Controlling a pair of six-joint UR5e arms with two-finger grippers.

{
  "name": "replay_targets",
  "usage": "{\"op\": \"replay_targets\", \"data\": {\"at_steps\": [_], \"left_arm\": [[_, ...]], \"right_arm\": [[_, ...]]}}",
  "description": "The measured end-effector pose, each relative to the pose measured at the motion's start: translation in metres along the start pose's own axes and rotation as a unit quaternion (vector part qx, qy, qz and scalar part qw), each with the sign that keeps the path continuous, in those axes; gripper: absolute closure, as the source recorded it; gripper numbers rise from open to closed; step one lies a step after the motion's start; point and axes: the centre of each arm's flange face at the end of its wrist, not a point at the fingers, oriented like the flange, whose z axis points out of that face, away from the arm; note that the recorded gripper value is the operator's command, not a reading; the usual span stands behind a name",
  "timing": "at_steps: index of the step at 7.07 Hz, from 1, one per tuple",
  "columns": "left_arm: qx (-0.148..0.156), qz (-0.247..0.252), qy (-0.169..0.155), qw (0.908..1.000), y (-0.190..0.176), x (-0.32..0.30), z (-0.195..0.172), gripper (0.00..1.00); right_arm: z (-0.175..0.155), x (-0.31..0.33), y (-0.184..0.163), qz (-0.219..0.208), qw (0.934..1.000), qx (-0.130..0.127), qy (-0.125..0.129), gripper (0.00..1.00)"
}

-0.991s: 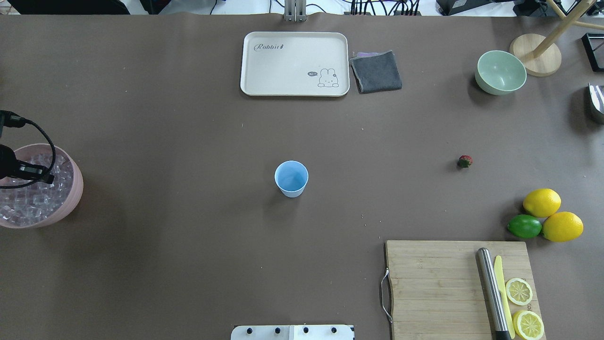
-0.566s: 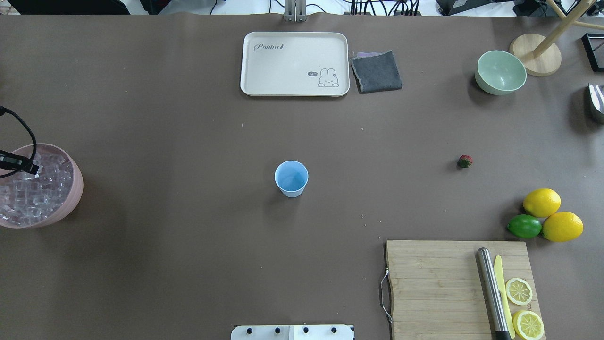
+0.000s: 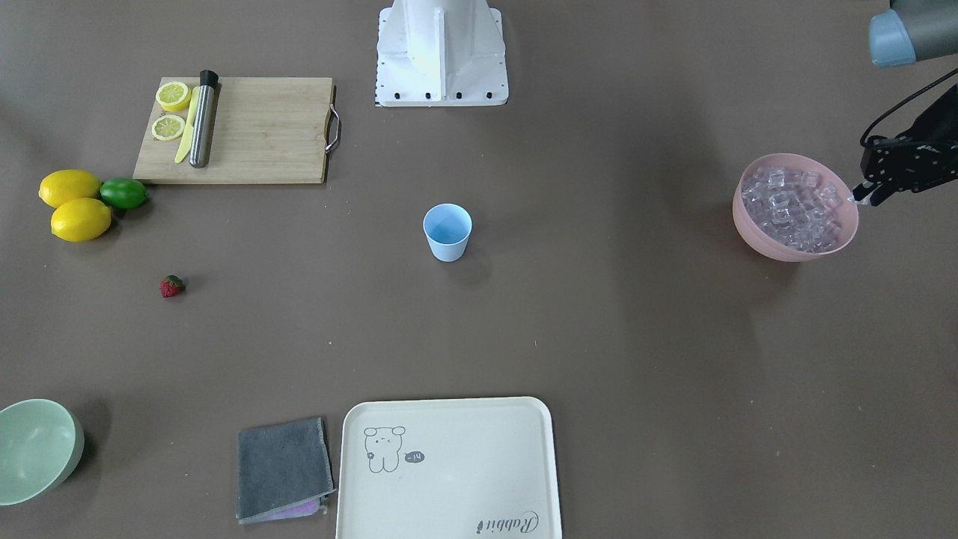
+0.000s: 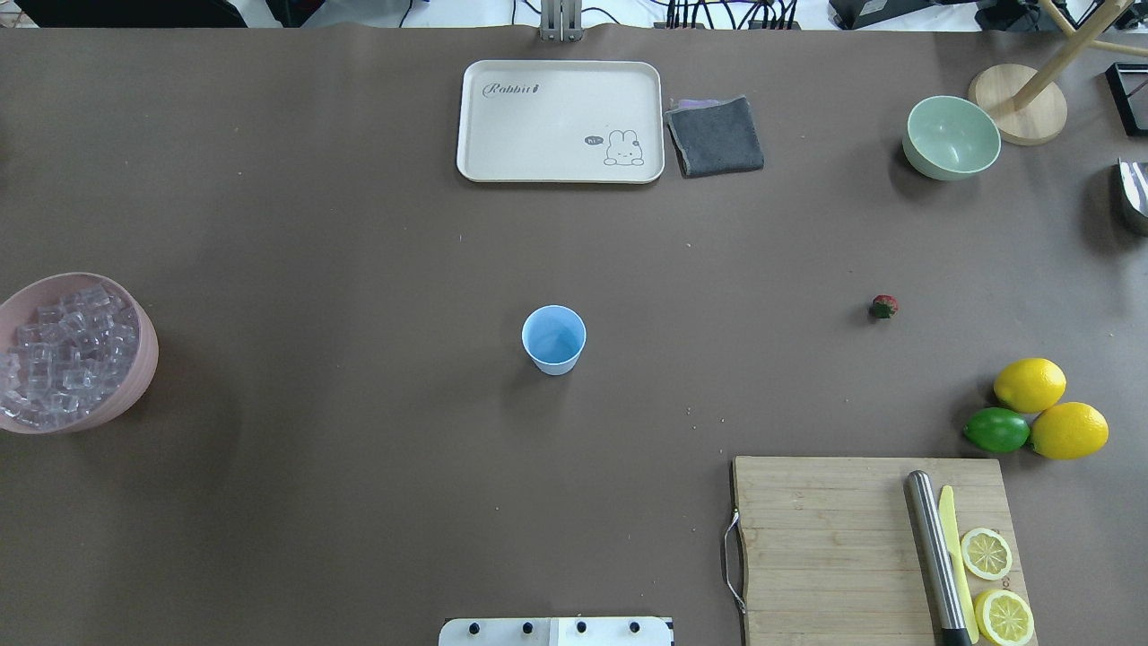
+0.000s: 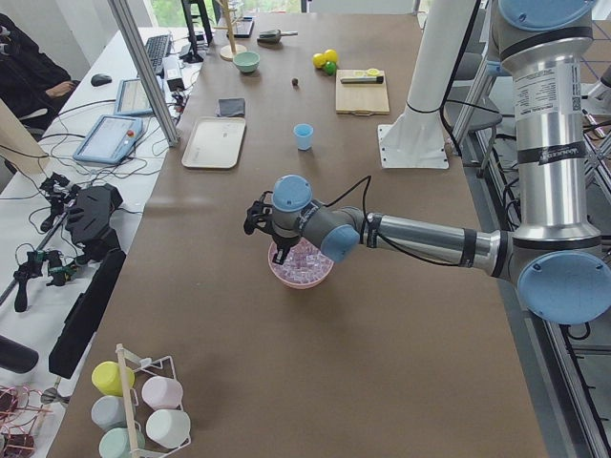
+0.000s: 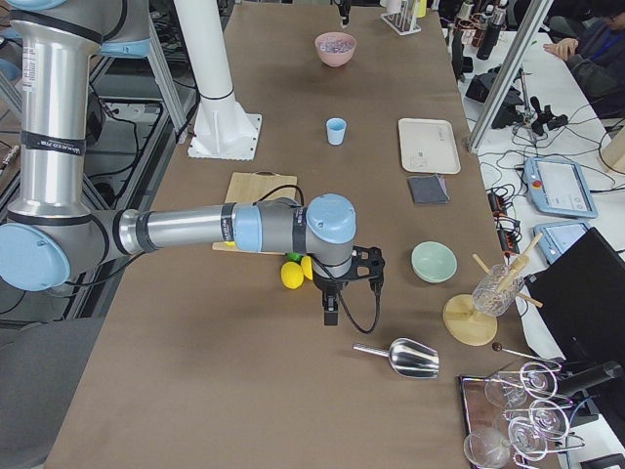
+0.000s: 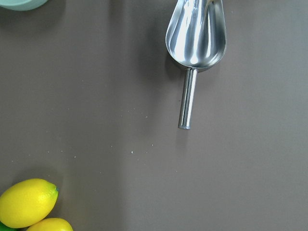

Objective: Put ice and strawberries in cup
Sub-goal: 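Lift the ice cube with the left gripper and carry it over the light-blue cup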

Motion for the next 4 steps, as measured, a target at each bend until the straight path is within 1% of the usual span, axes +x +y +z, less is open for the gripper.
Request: {"op": "replay_targets", "data": {"at_steps": [1, 2, 3, 4], "left_arm": [[-0.002, 0.016, -0.012, 0.9998, -0.002, 0.000, -0.031, 1.00], [0.004, 0.028, -0.022, 0.9994, -0.006, 0.000, -0.059, 1.00], [0.015, 0.033, -0.026, 0.9990, -0.015, 0.004, -0.077, 1.00], [0.026, 0.027, -0.027, 0.9989, -0.029, 0.012, -0.088, 1.00]], "right_arm": [[0.000, 0.000, 0.001, 0.001, 1.0000, 0.000, 0.000, 0.00], [0.001, 0.001, 0.001, 0.001, 1.0000, -0.001, -0.001, 0.00], [0.001, 0.001, 0.002, 0.001, 1.0000, -0.001, -0.001, 0.00], [0.001, 0.001, 0.002, 0.002, 1.0000, -0.001, -0.001, 0.00]]}}
